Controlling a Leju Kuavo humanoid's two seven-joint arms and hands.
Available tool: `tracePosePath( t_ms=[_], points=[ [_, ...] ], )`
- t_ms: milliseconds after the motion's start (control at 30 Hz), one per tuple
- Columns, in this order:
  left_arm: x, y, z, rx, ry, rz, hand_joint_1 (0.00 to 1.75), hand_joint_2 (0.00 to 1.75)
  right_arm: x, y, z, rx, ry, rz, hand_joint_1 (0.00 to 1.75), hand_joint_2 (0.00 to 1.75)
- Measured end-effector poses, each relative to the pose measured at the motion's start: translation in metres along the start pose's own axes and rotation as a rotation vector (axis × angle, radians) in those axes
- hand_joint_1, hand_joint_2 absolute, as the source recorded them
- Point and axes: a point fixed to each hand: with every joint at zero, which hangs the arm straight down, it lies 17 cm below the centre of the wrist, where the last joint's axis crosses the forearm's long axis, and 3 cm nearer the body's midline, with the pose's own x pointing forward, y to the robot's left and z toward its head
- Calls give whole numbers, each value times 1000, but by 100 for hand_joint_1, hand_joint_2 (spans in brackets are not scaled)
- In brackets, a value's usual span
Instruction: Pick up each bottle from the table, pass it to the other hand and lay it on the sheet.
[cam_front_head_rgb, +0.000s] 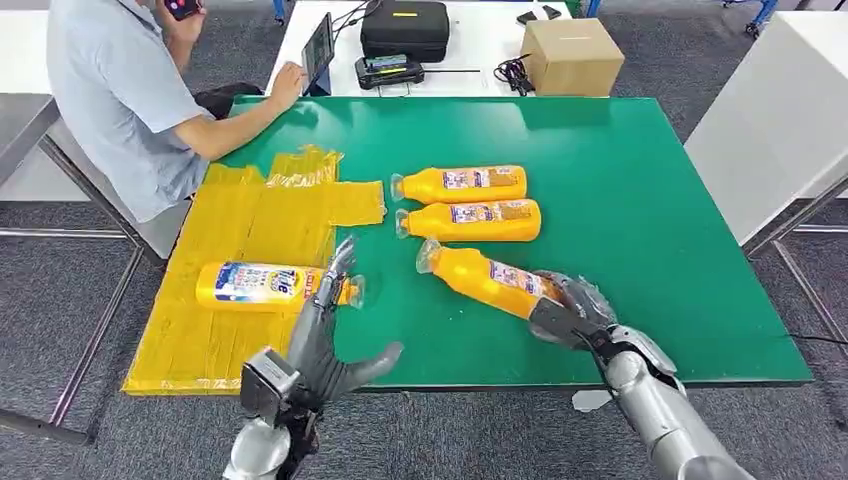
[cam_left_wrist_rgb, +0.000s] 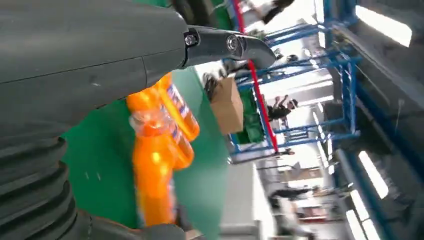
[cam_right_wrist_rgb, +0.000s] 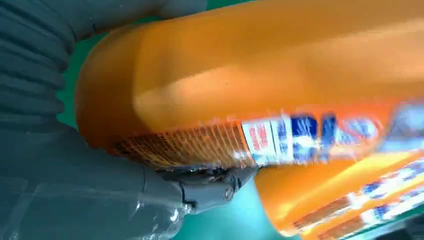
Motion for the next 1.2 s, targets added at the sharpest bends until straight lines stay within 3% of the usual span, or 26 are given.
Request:
tracePosePath(
  t_ms=[233,700,1200],
  points=[
    [-27,21,8,92,98,219,0,175,58,15,-2,-30,-129,-130,175,175],
    [-64,11,24,83,218,374,0,175,150,17,-15,-78,-337,-250,175,175],
    [-46,1,4,24,138,488,0,175,192,77,-31,67,-402,-340,175,175]
  ],
)
